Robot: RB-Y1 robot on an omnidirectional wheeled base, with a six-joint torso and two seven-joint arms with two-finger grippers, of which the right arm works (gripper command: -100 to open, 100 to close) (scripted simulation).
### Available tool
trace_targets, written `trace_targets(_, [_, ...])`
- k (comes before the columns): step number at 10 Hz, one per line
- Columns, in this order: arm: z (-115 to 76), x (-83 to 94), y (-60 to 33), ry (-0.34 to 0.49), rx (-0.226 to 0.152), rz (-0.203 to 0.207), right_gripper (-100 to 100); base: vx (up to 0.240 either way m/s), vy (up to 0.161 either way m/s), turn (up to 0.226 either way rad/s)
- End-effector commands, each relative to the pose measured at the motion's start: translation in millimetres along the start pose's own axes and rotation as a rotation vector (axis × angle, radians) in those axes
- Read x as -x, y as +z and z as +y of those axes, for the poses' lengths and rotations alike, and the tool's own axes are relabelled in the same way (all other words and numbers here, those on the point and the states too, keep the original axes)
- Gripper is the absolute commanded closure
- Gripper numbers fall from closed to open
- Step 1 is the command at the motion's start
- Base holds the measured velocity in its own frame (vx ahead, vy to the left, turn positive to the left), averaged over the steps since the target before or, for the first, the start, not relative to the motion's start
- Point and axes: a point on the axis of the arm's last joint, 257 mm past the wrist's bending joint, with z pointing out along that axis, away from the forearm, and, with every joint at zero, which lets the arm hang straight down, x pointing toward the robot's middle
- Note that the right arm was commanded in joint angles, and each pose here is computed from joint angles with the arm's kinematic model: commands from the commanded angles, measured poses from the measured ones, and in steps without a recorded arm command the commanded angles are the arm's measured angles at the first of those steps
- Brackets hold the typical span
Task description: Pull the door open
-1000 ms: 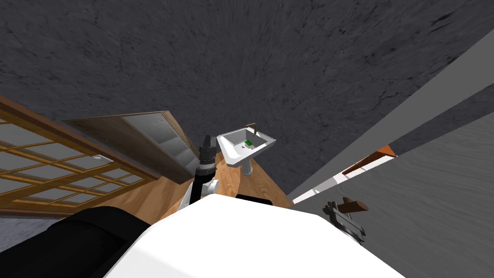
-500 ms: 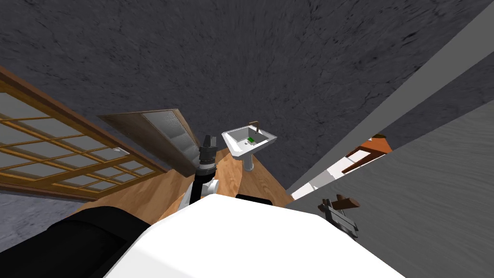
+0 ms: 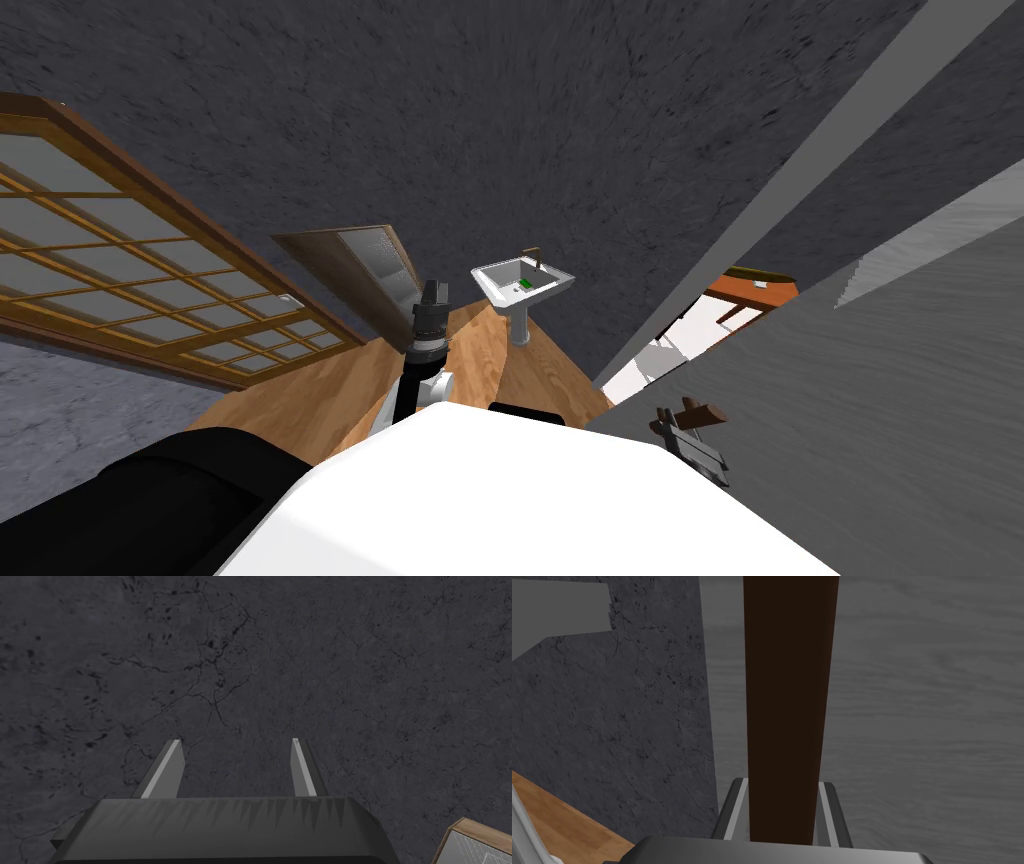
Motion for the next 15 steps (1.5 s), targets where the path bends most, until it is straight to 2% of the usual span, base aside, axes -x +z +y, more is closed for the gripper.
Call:
trace_targets(1, [-9.0, -0.4, -3.9, 0.002, -0.031, 0.003, 100, -0.245, 0.004, 0.048])
trace_targets(2, [-6.5, 1.2, -2.9, 0.001, -0.021, -0.002, 100, -0.103, 0.01, 0.023])
trace_targets(3, [-16.0, 2.9, -8.3, 0.001, -0.054, -0.006, 100, -0.141, 0.006, 0.05])
trace_targets(6, [-28.8, 1.5, -15.4, -0.001, -0.107, -0.002, 100, -0.222, -0.012, 0.054])
trace_targets(7, [-35.8, 0.9, -19.7, -0.001, -0.136, 0.0, 100, -0.239, -0.022, 0.061])
trace_targets(10, [-48.8, -0.1, -28.6, 0.001, -0.191, 0.003, 100, -0.221, -0.006, 0.045])
trace_targets(11, [-47.5, 0.9, -26.9, 0.0, -0.181, -0.002, 100, -0.095, 0.005, 0.015])
trace_targets(12, [-54.7, 2.3, -33.3, 0.0, -0.209, -0.005, 100, -0.148, -0.005, 0.043])
trace_targets(15, [-67.0, 1.3, -43.4, -0.002, -0.264, -0.001, 100, -0.195, -0.052, 0.053])
